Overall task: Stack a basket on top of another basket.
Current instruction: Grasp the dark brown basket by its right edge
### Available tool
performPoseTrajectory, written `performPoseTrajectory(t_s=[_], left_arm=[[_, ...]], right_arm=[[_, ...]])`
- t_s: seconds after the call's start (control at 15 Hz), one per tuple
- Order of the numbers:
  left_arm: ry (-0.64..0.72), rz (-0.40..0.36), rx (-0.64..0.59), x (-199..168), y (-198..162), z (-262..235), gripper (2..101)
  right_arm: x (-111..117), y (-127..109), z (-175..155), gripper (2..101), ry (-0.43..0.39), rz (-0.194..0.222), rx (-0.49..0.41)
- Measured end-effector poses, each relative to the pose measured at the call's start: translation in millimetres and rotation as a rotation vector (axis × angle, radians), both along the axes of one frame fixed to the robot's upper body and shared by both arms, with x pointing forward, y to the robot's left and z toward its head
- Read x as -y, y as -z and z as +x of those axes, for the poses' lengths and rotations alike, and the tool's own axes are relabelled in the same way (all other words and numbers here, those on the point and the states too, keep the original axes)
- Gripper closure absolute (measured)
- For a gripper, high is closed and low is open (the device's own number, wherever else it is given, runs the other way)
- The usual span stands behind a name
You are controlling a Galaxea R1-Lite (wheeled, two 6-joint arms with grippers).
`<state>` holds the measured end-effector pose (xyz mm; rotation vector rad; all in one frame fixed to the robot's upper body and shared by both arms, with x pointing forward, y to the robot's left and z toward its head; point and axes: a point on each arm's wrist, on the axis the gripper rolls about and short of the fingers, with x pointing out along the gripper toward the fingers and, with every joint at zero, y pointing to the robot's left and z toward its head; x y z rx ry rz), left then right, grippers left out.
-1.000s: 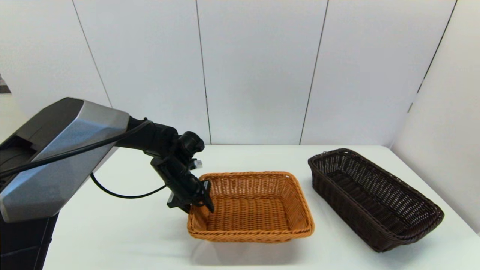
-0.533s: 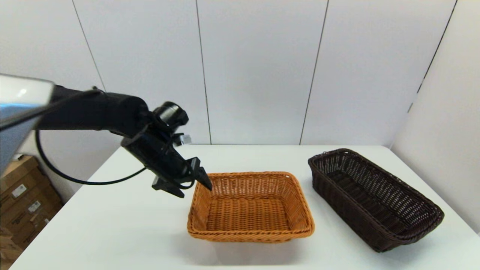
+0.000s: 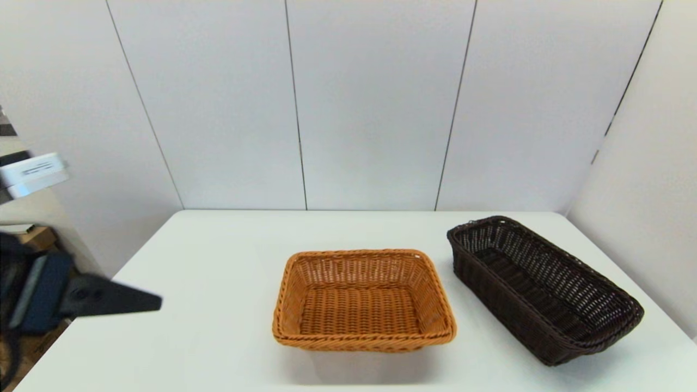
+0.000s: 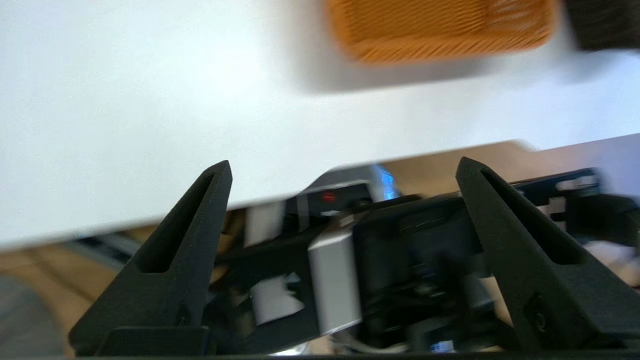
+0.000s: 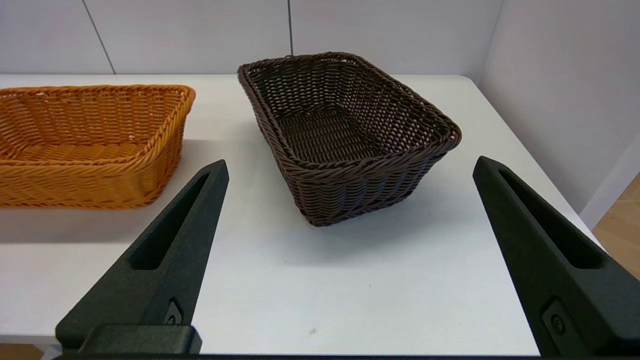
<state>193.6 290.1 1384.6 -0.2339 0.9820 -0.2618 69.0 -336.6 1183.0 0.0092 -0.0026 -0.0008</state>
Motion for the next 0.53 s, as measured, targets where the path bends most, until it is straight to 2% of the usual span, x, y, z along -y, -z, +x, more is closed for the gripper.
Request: performPoseTrajectory(t_s=[0.33,0.53], left_arm=[[-0.12,0.109,0.131,-47.6,49.9,-118.2,8.8],[-0.173,0.11,0.189,-49.3,79.6,-162.0,7.7]], right_arm=[[0.0,0.0,0.0,5.2,0.0,0.0,0.0],[0.0,0.0,0.0,5.2,0.0,0.0,0.0]])
